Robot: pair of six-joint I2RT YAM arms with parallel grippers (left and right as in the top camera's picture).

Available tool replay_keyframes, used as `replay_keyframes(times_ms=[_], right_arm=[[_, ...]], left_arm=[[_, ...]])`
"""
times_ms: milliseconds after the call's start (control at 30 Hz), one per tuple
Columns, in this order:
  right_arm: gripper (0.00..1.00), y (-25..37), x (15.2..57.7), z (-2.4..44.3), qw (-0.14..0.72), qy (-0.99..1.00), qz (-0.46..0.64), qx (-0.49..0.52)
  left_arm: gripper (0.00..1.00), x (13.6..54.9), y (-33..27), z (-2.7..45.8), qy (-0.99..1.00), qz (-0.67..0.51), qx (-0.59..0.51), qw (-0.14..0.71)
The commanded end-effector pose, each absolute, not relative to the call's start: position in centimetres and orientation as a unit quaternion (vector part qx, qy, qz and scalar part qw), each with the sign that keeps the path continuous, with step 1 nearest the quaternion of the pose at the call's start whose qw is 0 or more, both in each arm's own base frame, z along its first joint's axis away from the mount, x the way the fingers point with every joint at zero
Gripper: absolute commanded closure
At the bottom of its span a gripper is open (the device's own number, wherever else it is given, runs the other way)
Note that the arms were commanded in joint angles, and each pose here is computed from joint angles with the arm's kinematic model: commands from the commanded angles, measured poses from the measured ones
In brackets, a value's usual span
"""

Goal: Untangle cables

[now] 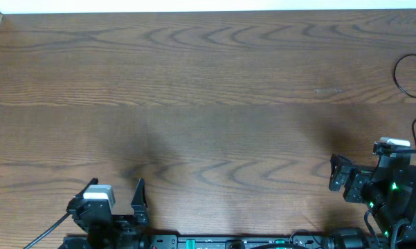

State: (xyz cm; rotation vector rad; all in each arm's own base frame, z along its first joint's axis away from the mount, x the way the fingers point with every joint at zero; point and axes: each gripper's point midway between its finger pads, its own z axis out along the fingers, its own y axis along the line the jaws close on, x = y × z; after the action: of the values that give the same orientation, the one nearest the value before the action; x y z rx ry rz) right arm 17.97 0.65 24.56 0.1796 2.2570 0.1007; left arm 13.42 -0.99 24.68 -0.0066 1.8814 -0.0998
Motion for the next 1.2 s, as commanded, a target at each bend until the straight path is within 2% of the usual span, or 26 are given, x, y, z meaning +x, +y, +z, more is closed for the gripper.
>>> replay_keyframes(times_ms=[0, 900, 1167], right_arm=[[0.01, 0.6, 18.0, 24.9, 0.428, 0.900, 0.040, 0.076], [0.01, 0.6, 18.0, 24.9, 0.428, 0.900, 0.040, 0.076], [0.01, 0.6, 18.0, 24.9, 0.428, 0.900, 0.040, 0.076]], left_arm=[[0.00, 14.1, -0.2, 24.7, 0.802, -0.022, -0.014, 0.597], [0.00, 23.3, -0.5, 19.2, 0.737, -0.026, -0.018, 0.675], [0.00, 24.4, -1.0, 17.6, 0.720, -0.036, -0.009, 0.693]])
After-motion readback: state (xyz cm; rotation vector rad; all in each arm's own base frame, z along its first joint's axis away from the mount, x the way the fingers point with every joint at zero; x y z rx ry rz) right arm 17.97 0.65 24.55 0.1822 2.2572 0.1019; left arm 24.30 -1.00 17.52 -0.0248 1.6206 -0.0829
